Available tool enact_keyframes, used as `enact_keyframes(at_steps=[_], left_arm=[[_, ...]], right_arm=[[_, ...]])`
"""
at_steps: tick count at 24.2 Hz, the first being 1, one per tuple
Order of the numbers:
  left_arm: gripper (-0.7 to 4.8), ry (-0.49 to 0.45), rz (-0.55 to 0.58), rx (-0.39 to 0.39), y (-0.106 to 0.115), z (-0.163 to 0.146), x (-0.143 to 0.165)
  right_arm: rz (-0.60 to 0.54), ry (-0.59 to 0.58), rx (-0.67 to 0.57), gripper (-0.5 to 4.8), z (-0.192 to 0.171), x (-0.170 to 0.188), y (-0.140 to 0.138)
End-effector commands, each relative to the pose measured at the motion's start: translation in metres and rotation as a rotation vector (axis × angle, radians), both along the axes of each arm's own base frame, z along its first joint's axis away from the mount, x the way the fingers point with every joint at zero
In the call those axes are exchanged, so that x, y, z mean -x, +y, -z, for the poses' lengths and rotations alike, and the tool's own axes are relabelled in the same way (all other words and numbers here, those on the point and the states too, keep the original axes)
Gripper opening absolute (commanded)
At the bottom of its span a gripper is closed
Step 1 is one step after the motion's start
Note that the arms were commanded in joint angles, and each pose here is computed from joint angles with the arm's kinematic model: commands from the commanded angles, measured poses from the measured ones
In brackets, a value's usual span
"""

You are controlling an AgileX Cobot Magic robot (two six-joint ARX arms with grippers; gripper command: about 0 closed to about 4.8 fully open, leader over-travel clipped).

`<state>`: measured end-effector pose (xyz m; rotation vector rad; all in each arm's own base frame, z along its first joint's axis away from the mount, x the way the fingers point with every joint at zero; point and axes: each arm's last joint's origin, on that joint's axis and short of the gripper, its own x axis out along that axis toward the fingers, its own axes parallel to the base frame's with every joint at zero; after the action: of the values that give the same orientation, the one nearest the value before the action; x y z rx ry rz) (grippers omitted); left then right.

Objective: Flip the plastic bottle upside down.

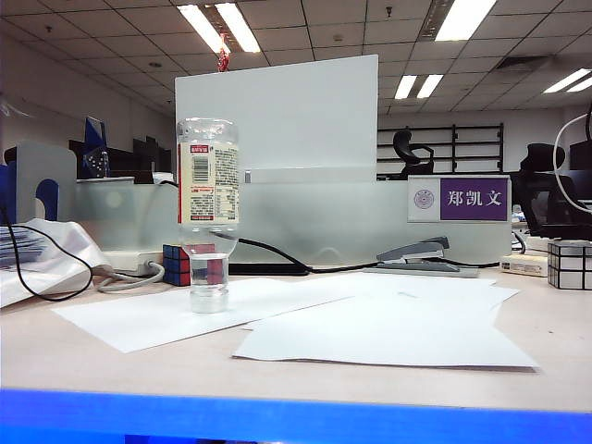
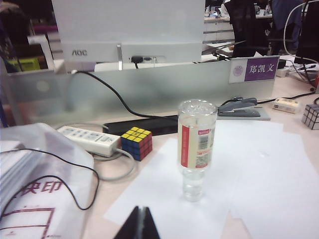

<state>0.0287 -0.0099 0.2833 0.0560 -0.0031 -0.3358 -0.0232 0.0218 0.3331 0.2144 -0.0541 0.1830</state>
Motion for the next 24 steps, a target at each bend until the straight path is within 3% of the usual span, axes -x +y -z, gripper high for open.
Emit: enact_keyframes(at_steps=[1, 4, 16, 24], left_arm=[[-0.06, -0.066, 0.004, 0.089, 0.0, -0.007, -0.001], [-0.06, -0.102, 0.006, 0.099, -0.001, -0.009, -0.002], [-0.06, -0.119, 0.009, 0.181, -0.004, 0.003, -0.016], [-0.06, -0.123, 0.009, 0.182, -0.006, 0.013, -0.023]], right_arm=[[0.076, 0.04, 0.082, -0.05, 0.006, -0.001, -0.002], [0.138, 0.051, 0.089, -0.05, 0.011, -0.007, -0.006], [0.091, 0.031, 0.084, -0.05, 0.042, -0.049, -0.018], [0.036, -0.016, -0.067, -0.05, 0.074, -0.08, -0.027]])
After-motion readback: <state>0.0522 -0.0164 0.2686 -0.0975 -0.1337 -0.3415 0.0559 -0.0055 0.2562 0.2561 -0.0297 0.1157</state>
